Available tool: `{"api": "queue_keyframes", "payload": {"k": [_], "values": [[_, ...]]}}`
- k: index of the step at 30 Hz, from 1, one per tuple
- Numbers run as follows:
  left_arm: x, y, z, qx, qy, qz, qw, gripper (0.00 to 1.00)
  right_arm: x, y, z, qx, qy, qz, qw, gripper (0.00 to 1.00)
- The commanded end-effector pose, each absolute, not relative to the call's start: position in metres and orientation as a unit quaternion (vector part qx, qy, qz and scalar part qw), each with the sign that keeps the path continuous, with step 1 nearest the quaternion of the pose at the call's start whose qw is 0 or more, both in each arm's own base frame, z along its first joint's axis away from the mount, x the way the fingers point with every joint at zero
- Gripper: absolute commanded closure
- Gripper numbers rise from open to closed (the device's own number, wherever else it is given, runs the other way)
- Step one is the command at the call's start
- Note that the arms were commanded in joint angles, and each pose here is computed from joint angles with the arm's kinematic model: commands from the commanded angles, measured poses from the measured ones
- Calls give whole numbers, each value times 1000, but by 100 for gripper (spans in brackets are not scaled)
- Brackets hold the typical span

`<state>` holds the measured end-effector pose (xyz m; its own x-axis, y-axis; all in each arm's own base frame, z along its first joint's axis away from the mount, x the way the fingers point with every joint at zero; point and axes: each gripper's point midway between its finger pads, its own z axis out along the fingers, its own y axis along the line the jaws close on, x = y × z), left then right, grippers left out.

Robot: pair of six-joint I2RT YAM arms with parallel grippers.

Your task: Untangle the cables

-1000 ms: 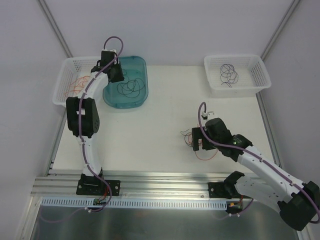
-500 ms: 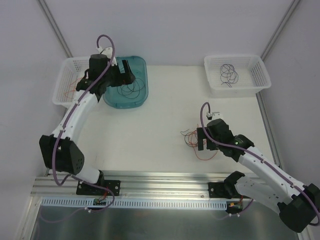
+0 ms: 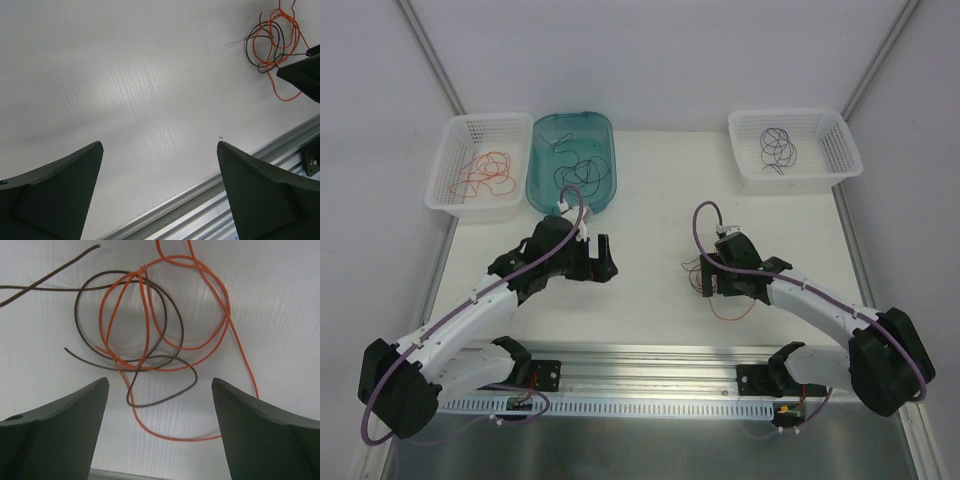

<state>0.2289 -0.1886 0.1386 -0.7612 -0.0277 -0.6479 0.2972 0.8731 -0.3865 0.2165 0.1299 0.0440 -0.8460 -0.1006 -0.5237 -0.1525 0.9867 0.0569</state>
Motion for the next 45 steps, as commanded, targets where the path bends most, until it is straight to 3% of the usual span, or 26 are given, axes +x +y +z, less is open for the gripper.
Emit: {"api": "queue_keyframes", "payload": {"k": [1, 5, 8, 10, 12, 16, 28, 32, 38, 45], "values": [[207, -185, 129, 42, 903, -255, 344, 2, 236, 144, 42, -51, 954, 65, 289, 13], [187, -182, 110, 9, 903, -274, 331, 2, 251, 154, 37, -61, 954, 57, 287, 24], [180, -177, 97, -11, 903, -276, 330, 3, 255, 167, 32, -76, 955, 58, 282, 42], [177, -175, 88, -18, 904, -276, 327, 4, 257, 186, 33, -99, 953, 68, 279, 66], [178, -178, 87, -22, 902, -282, 326, 4, 257, 210, 41, -123, 947, 87, 283, 83], [182, -185, 89, -25, 898, -293, 329, 4, 254, 247, 46, -147, 940, 131, 278, 96], [197, -206, 102, -54, 872, -340, 348, 6, 219, 317, 105, -237, 870, 313, 297, 99], [204, -214, 105, -61, 868, -349, 348, 7, 207, 320, 108, -266, 860, 309, 307, 99], [217, -216, 97, -136, 858, -356, 343, 19, 199, 332, 105, -282, 851, 313, 314, 99], [223, -222, 93, -167, 840, -383, 346, 23, 191, 342, 103, -292, 846, 320, 310, 99]]}}
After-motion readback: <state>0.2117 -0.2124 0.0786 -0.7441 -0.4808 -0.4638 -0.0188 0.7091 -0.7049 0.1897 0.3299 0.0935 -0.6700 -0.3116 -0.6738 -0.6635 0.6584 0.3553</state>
